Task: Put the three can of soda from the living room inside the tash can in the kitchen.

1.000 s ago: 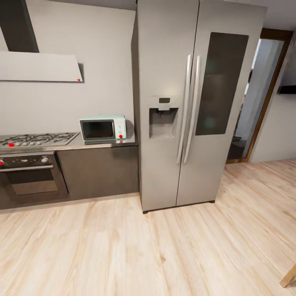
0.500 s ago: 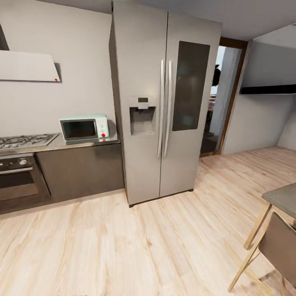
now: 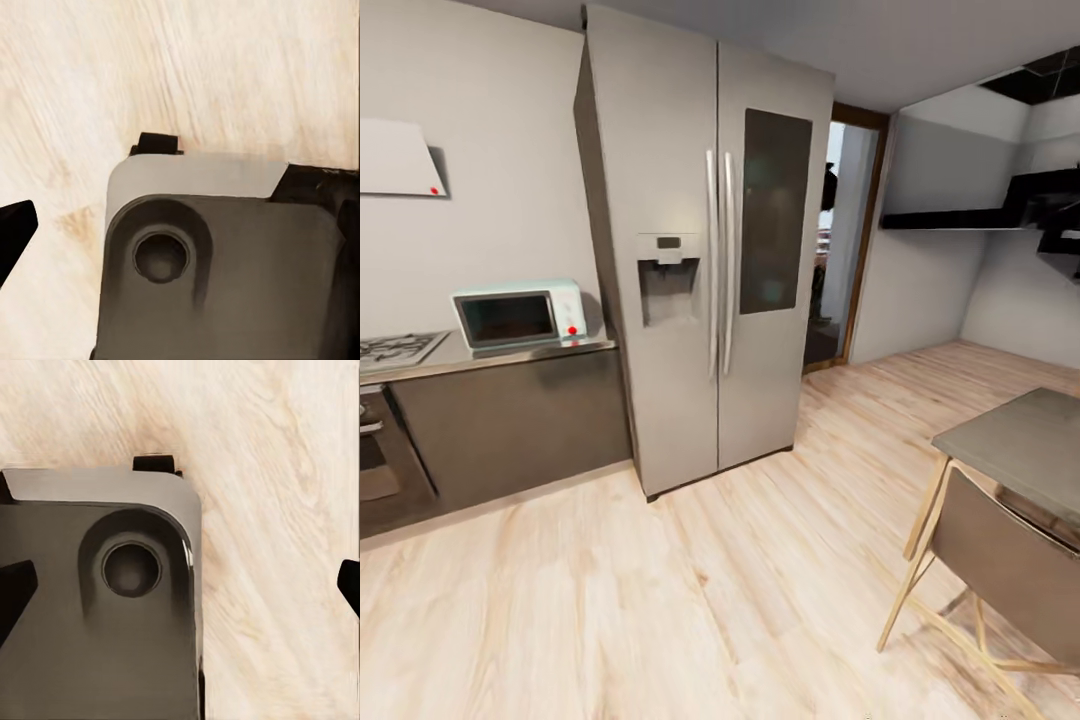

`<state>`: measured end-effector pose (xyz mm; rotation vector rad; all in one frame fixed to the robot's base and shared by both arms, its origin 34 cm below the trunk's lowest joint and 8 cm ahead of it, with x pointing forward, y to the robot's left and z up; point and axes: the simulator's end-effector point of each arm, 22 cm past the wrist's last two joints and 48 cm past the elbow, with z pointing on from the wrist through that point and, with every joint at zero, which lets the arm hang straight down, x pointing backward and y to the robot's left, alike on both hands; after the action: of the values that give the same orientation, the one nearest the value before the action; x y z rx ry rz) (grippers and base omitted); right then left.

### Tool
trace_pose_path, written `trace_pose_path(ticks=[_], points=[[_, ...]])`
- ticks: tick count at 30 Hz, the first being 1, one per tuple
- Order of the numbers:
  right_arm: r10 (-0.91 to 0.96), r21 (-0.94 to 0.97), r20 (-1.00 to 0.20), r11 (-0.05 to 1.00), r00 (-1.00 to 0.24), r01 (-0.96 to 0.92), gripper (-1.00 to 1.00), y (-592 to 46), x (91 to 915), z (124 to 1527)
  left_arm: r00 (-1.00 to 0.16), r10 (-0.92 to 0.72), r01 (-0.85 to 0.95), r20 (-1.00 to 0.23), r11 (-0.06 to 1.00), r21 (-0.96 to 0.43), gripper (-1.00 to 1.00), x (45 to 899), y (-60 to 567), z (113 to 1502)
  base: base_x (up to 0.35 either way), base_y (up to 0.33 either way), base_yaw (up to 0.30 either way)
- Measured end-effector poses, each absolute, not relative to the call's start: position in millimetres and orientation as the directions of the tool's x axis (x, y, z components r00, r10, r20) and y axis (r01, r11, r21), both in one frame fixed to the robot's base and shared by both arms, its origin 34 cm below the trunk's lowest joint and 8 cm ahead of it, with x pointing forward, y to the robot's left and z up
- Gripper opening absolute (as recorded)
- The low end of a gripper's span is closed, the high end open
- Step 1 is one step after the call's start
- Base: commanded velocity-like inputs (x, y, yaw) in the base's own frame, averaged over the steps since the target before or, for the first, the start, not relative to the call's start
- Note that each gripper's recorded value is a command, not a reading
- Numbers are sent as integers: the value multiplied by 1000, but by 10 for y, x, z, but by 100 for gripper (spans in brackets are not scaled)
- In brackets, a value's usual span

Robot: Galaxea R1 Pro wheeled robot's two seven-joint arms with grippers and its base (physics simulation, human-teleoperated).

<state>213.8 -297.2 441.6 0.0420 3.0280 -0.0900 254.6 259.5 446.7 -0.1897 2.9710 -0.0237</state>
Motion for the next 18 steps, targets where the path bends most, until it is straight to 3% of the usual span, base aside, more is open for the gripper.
trace_pose_path(ticks=[5, 9, 13, 14, 18], points=[[30, -75, -139, 996, -990, 41, 100, -3152, 3000, 4544, -956, -210, -196, -204, 977, -87, 100, 3505, 2500, 4688, -6, 17, -291], [42, -85, -170, 995, -985, 57, 100, -3291, 4120, 4902, -900, -346, -279, -263, 924, -262, 100, 4832, 2203, 5360, -1, 3, -291], [25, -87, -222, 995, -975, 46, 100, -3278, 4861, 5309, -817, -492, -361, -301, 843, -400, 100, 5639, 2092, 5949, 0, 0, -291], [13, -89, -297, 995, -955, 41, 100, -3263, 5227, 5574, -803, -509, -382, -309, 838, -389, 100, 5670, 2123, 5968, 0, 0, -291], [-13, -97, -379, 995, -925, 25, 100, -3213, 5332, 6008, -754, -546, -410, -364, 825, -389, 100, 5790, 2046, 6077, 0, 0, -291]])
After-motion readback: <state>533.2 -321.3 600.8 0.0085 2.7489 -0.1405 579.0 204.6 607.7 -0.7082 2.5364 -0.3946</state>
